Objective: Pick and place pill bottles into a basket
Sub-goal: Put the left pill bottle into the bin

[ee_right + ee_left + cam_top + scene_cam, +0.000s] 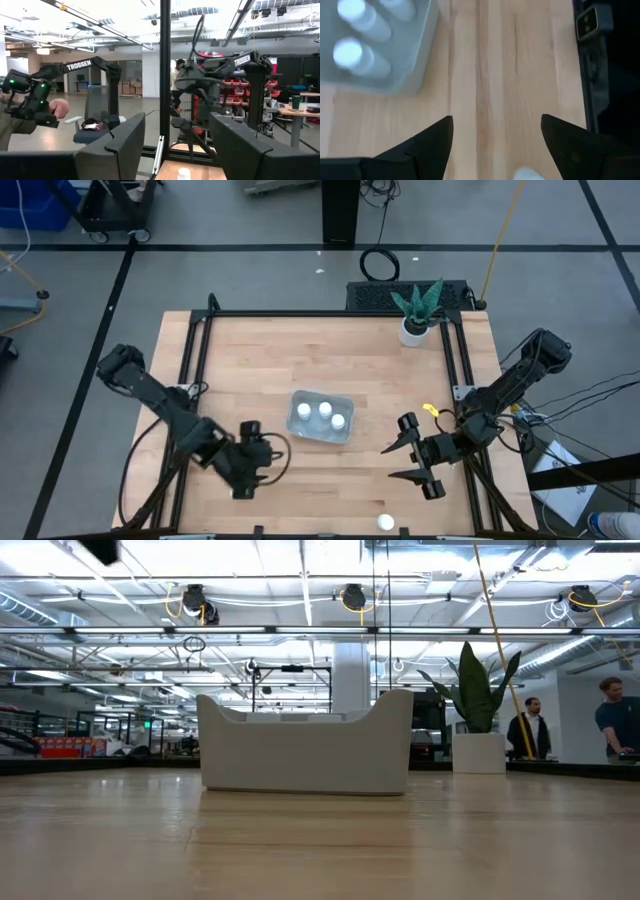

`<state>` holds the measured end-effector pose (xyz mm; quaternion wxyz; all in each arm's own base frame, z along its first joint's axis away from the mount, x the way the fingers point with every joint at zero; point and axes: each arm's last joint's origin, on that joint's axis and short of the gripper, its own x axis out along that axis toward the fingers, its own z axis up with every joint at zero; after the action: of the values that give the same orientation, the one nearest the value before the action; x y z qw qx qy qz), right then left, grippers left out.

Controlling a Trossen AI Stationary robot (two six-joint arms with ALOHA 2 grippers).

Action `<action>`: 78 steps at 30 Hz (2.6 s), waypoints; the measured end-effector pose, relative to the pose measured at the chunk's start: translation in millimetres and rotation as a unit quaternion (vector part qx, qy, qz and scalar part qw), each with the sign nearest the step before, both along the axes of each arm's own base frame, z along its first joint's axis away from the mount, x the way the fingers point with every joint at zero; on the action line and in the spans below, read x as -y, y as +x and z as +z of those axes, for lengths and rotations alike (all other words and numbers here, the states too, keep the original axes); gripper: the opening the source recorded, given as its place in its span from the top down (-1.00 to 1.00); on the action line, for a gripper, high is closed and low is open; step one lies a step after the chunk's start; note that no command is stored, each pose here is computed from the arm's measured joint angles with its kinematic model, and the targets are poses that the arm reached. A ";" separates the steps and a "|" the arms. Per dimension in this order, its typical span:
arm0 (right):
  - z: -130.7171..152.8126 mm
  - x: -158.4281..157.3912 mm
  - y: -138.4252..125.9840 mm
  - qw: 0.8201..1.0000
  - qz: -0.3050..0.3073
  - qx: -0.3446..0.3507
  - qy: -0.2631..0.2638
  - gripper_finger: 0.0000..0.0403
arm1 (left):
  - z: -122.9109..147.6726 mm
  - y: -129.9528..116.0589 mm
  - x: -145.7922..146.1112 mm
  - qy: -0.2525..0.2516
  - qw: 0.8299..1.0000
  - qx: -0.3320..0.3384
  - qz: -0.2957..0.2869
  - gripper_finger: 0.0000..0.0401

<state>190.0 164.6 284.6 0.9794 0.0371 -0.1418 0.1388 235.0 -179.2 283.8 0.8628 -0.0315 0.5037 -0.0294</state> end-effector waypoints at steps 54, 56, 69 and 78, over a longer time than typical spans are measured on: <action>2.5 1.0 -0.4 1.000 -0.007 0.014 -0.005 -0.05 | -26.2 -75.0 61.3 0.010 0.990 -0.067 0.123 -0.53; 2.5 1.0 -0.4 1.000 -0.007 0.014 -0.005 -0.05 | -28.2 -74.0 62.0 0.010 0.989 -0.075 0.124 -0.53; 1.9 2.1 0.9 1.000 -0.010 0.011 -0.004 -0.05 | -39.9 -74.4 68.5 -0.024 0.990 -0.069 0.124 -0.53; 0.8 2.9 2.0 1.000 -0.012 0.006 -0.007 -0.05 | -57.0 -76.2 68.0 -0.037 0.988 -0.072 0.130 -0.53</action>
<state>191.9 161.7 285.4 0.9804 0.0281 -0.1470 0.1283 158.7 -247.2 226.7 0.8187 -0.1311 0.5550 0.0668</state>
